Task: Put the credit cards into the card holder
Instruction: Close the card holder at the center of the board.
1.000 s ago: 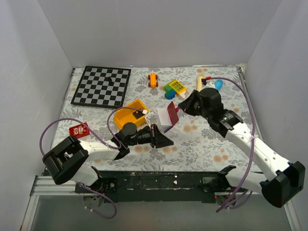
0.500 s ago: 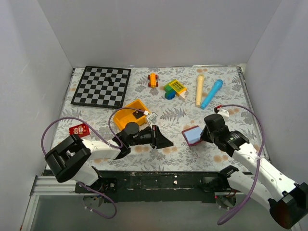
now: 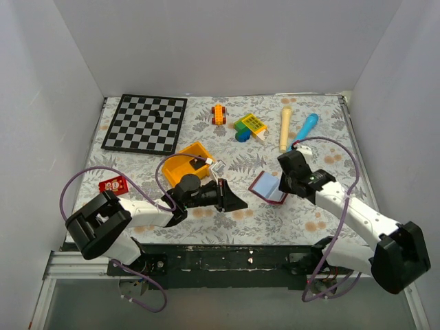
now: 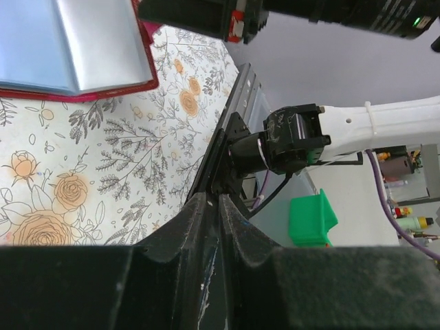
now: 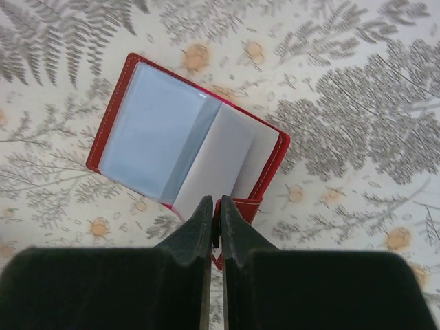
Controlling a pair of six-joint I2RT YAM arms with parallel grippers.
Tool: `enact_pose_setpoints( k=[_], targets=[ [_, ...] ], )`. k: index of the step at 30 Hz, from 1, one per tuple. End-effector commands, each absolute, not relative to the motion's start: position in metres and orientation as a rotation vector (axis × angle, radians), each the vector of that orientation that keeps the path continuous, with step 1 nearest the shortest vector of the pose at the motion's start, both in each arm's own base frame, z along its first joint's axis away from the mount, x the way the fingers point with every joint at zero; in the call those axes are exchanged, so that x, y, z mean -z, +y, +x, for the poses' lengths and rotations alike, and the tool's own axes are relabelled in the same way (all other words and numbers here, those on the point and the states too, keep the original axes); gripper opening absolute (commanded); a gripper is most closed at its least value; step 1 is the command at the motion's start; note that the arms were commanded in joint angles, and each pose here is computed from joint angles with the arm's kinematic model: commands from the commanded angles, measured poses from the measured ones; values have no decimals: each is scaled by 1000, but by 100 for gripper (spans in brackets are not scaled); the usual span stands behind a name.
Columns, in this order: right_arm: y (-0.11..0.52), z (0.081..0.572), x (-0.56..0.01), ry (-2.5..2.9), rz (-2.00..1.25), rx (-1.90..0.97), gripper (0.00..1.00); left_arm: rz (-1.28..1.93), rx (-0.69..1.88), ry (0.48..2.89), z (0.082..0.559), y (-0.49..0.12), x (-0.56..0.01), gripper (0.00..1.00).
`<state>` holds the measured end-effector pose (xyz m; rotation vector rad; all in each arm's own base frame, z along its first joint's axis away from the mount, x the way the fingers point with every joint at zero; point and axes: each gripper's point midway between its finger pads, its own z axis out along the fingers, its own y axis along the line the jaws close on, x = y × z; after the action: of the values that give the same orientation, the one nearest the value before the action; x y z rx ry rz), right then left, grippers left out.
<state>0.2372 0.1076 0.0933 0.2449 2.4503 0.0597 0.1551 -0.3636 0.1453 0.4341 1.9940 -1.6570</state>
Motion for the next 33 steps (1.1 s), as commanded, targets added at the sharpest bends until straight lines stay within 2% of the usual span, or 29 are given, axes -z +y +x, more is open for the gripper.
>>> enact_pose_setpoints(
  k=[1, 7, 19, 29, 33],
  targets=[
    [159, 288, -131, 2339, 135, -267, 1, 432, 1620, 1966, 160, -362, -152, 13],
    [203, 306, -132, 2366, 30, -442, 1, 439, 1580, 1972, 160, -357, -151, 13],
    [224, 320, -158, 2306, -42, -528, 1, 433, 1512, 1999, 165, -349, -147, 13],
    [159, 248, -124, 2408, 86, -387, 1, 288, 1329, 2067, 216, -325, -129, 16],
    [134, 217, -110, 2445, 135, -337, 1, 340, 1289, 2117, 233, -342, -119, 22]
  ],
)
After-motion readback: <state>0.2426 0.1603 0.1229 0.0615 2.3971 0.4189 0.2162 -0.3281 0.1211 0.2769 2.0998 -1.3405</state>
